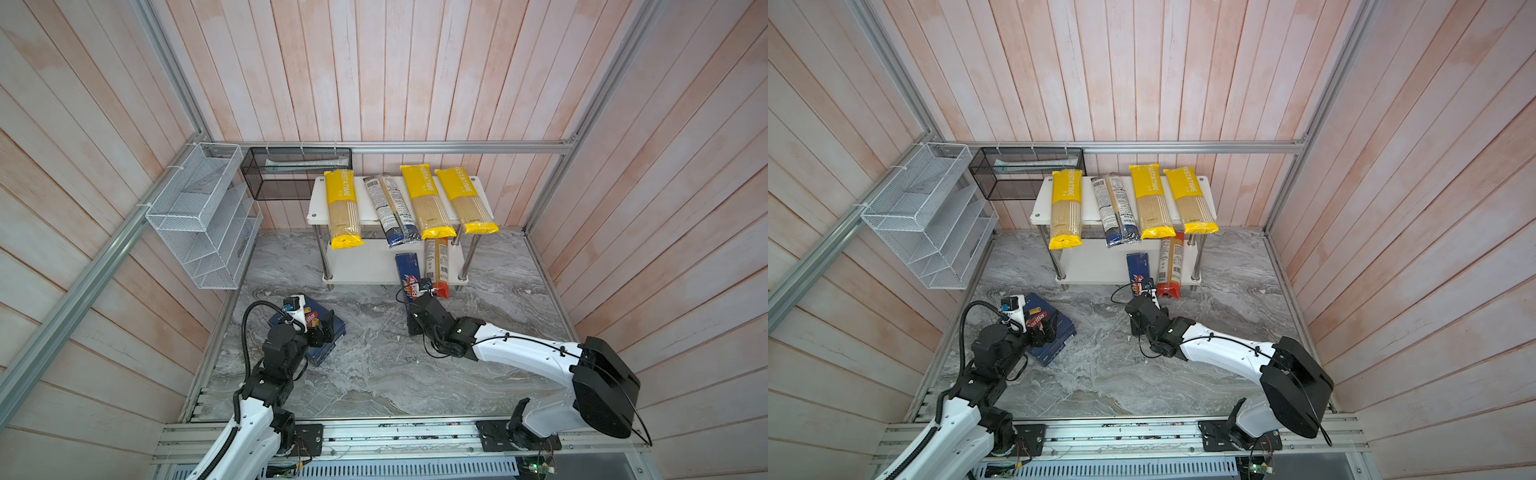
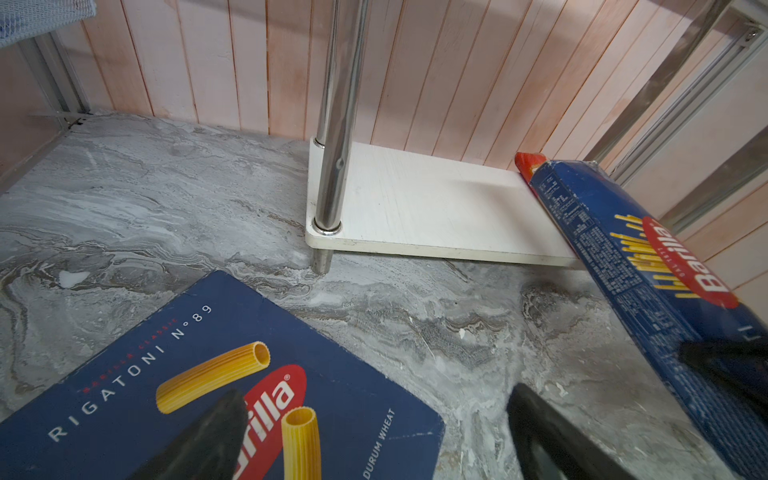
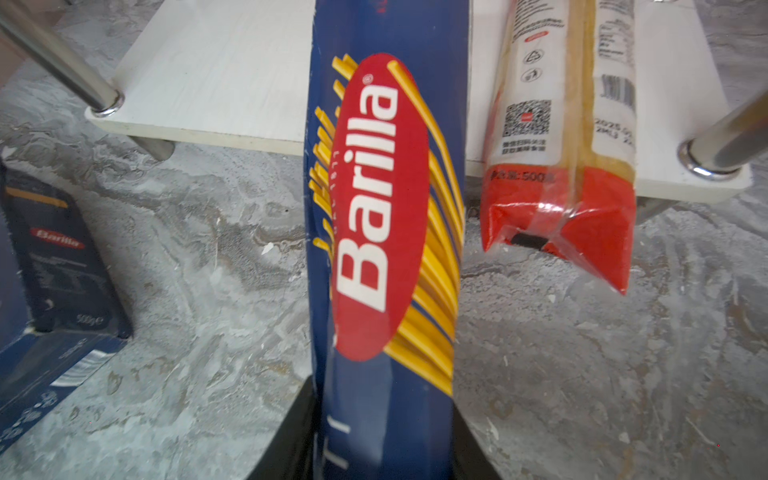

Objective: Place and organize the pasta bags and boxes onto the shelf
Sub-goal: 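Carry the upright spaghetti box beside the red pack at the shelf edge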

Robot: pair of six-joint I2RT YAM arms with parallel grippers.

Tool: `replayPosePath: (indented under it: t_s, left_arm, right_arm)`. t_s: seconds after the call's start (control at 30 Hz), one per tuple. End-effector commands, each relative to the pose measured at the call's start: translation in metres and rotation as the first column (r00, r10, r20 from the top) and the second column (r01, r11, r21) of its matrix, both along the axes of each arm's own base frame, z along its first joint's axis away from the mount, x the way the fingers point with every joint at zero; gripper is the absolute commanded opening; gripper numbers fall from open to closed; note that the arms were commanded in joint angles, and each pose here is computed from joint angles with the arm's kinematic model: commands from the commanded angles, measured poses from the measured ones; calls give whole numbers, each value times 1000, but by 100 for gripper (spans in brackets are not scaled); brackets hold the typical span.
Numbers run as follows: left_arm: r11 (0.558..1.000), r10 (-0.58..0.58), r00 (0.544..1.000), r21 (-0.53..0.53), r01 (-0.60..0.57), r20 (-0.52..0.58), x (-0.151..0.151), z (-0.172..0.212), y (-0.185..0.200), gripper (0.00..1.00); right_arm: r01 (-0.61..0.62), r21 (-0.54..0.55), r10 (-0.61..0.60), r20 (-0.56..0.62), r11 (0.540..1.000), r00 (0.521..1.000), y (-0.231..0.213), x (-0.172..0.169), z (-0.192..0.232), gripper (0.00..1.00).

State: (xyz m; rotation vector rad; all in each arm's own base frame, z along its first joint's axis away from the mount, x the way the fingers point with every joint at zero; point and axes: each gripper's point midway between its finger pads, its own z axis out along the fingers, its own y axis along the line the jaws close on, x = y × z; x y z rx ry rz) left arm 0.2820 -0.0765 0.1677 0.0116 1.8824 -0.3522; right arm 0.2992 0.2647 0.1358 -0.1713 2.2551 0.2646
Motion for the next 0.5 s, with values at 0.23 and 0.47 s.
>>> replayPosePath:
  t_s: [0.23, 0.47]
  left_arm:
    - [1000, -6, 1000, 3, 5, 14, 2, 4, -1, 100]
    - [1000, -6, 1000, 2, 6, 18, 1, 4, 0, 100]
  right_arm:
    - [23, 141, -46, 164, 990, 985, 16, 58, 64, 34]
    - [33, 176, -63, 170, 984, 983, 19, 81, 67, 34]
